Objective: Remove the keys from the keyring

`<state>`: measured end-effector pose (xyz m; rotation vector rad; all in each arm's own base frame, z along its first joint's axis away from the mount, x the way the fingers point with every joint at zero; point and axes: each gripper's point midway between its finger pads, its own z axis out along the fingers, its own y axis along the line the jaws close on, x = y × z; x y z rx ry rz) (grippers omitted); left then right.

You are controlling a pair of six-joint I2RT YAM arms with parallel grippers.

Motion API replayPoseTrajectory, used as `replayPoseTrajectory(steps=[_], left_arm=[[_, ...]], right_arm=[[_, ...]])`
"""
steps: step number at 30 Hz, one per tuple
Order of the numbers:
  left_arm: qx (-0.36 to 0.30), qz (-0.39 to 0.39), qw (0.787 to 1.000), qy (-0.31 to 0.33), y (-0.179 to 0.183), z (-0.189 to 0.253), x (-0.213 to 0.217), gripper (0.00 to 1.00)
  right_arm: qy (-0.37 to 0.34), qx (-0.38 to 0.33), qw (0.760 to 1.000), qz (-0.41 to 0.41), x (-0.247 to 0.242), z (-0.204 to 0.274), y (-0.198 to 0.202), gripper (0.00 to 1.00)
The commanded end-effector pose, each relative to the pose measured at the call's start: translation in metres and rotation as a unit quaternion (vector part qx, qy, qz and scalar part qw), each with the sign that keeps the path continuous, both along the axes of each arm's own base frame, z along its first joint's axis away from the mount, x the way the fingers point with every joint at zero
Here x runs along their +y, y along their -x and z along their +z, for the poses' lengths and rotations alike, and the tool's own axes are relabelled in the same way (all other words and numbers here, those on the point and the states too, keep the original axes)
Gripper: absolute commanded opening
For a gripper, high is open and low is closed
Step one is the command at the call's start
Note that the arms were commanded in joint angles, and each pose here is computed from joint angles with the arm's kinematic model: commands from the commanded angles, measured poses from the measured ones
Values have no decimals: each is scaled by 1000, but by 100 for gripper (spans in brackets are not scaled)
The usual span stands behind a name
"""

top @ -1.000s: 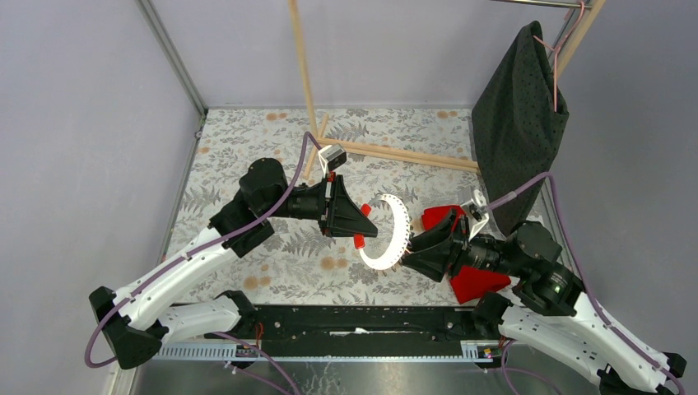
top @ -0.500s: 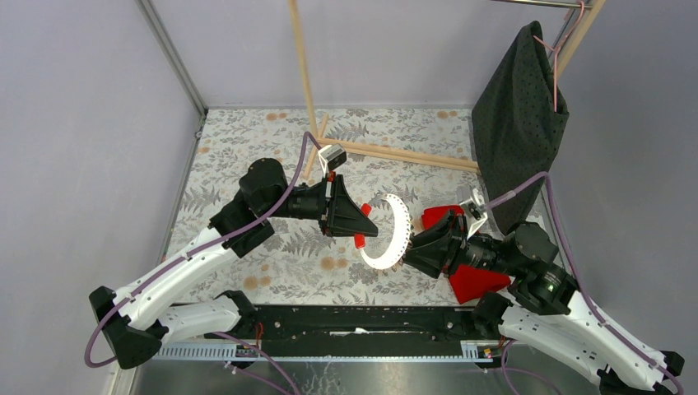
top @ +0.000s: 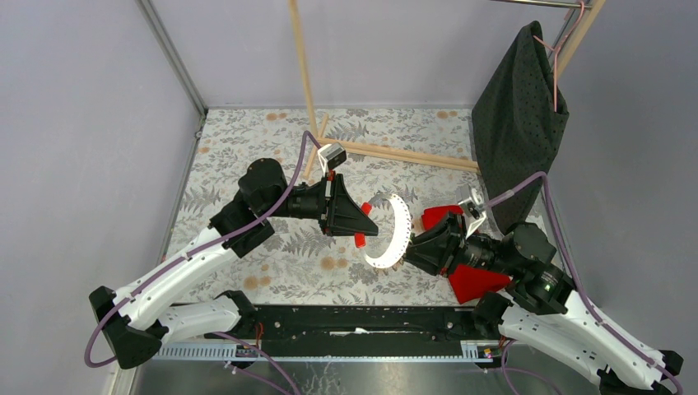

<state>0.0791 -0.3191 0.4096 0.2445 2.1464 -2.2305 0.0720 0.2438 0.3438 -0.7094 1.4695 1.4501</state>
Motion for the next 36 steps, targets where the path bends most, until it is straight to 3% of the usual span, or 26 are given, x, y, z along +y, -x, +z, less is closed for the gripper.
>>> replayPoseTrajectory(steps=[1, 9, 21, 27, 36], left_arm=[[-41, -1, 998, 47, 9, 29, 8, 0], [-74, -2, 997, 34, 11, 15, 10, 0], [-216, -11, 976, -21, 13, -14, 18, 0], [-254, -10, 966, -41, 10, -21, 21, 0], [-312, 15, 948, -66, 3, -29, 30, 0]], right_arm=[[-24, -7, 1000, 10, 2, 12, 3, 22], [-14, 6, 1000, 15, -3, 9, 9, 0], [93, 46, 994, 30, -10, -17, 18, 0], [142, 62, 987, 43, -12, -29, 21, 0], [159, 90, 981, 68, -6, -33, 26, 0]])
